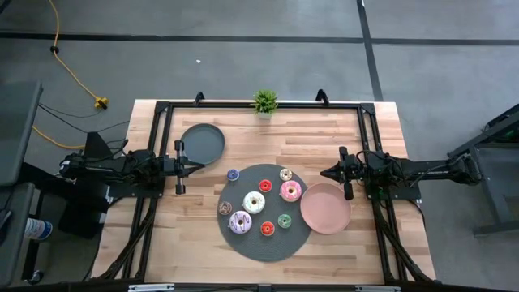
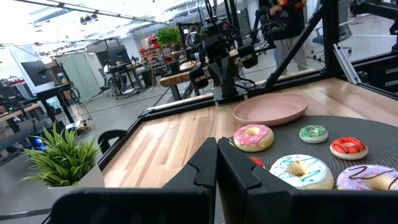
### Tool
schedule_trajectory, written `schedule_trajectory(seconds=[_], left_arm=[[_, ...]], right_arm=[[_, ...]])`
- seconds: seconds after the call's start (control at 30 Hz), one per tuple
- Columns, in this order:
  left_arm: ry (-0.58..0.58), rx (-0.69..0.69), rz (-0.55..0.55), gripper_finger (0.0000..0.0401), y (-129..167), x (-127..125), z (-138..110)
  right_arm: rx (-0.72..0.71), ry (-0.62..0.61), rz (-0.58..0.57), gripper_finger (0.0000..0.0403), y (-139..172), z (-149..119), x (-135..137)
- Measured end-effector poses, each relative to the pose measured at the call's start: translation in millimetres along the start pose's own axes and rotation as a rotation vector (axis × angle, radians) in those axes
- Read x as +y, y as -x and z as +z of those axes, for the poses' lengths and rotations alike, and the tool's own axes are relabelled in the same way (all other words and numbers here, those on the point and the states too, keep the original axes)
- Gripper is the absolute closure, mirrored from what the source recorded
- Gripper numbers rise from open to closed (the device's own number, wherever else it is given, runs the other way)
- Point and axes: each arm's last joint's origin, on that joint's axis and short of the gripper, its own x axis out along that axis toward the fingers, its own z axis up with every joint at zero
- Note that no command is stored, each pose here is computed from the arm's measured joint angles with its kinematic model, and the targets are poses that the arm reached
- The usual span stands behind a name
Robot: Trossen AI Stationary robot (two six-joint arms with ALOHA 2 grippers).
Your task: Pick & Place donuts
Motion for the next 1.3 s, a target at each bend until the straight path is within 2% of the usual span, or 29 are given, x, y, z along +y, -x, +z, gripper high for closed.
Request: schedule_trajectory(seconds=[0.73,1.03,1.3], left_arm=[[0.0,0.0,0.0,0.0401,0.0,0.0,0.0],[0.0,0.0,0.0,0.0401,0.0,0.0,0.0],[0.0,0.0,0.0,0.0401,0.0,0.0,0.0]], right_arm=[[0.0,0.0,0.0,0.0402,0.0,0.1,0.0],[0.0,-0.161,0.0,0.0402,0.0,0.1,0.0],[0.014,-0.181,-0.002,0.0402,0.5,2.8,0.3]])
